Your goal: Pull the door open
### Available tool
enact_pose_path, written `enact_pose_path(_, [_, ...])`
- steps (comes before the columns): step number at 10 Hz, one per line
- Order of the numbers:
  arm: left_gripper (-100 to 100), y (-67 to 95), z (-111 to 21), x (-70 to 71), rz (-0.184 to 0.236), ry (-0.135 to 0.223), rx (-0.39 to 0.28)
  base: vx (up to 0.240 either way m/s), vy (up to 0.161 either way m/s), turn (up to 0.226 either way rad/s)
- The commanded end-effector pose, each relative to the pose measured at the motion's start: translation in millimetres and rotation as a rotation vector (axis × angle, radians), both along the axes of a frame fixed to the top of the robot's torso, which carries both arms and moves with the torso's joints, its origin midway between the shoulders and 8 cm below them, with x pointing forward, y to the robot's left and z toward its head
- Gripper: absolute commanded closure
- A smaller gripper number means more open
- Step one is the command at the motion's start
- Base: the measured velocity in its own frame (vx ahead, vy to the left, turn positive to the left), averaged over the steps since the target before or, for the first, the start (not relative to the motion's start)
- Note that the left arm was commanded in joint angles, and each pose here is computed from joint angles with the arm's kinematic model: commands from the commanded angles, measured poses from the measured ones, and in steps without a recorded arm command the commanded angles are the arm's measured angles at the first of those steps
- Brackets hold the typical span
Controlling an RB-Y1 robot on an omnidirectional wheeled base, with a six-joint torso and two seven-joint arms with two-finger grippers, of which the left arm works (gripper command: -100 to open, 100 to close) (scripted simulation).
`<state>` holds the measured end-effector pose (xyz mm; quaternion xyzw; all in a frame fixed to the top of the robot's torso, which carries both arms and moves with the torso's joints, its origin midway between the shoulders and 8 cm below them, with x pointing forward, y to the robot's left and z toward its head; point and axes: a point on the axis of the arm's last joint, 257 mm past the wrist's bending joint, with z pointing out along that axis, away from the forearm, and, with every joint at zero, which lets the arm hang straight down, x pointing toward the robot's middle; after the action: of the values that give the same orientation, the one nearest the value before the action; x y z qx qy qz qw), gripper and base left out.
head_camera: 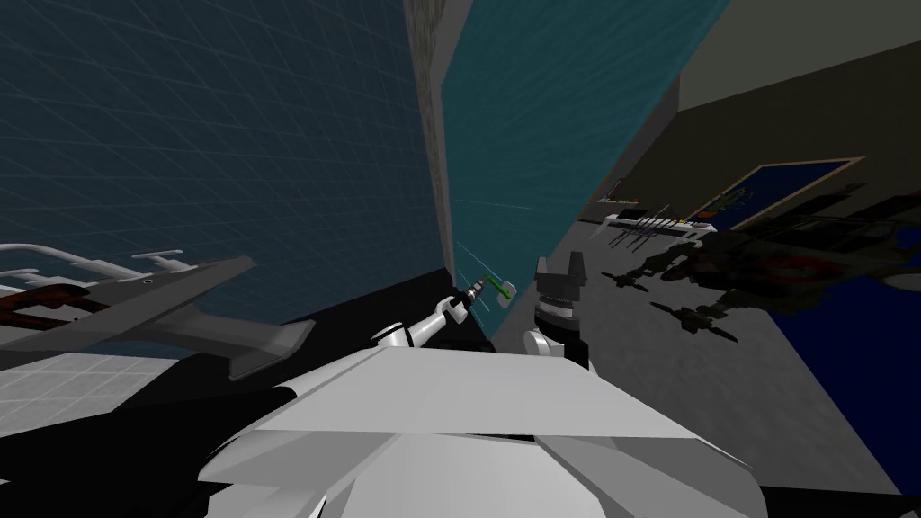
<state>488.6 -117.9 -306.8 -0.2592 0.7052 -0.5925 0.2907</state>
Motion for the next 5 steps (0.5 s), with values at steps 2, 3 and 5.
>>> enact_pose_path(2, [-100, -10.6, 10.5, -3.1, -0.016, -0.007, -0.021, -0.04, -0.23, 0.045])
enact_pose_path(3, [-100, -14.1, 13.9, -4.2, -0.021, -0.01, -0.028, -0.041, -0.227, 0.012])
enact_pose_path(5, [100, -12.3, 12.2, -3.9, -0.017, -0.008, -0.024, -0.01, -0.041, 0.018])
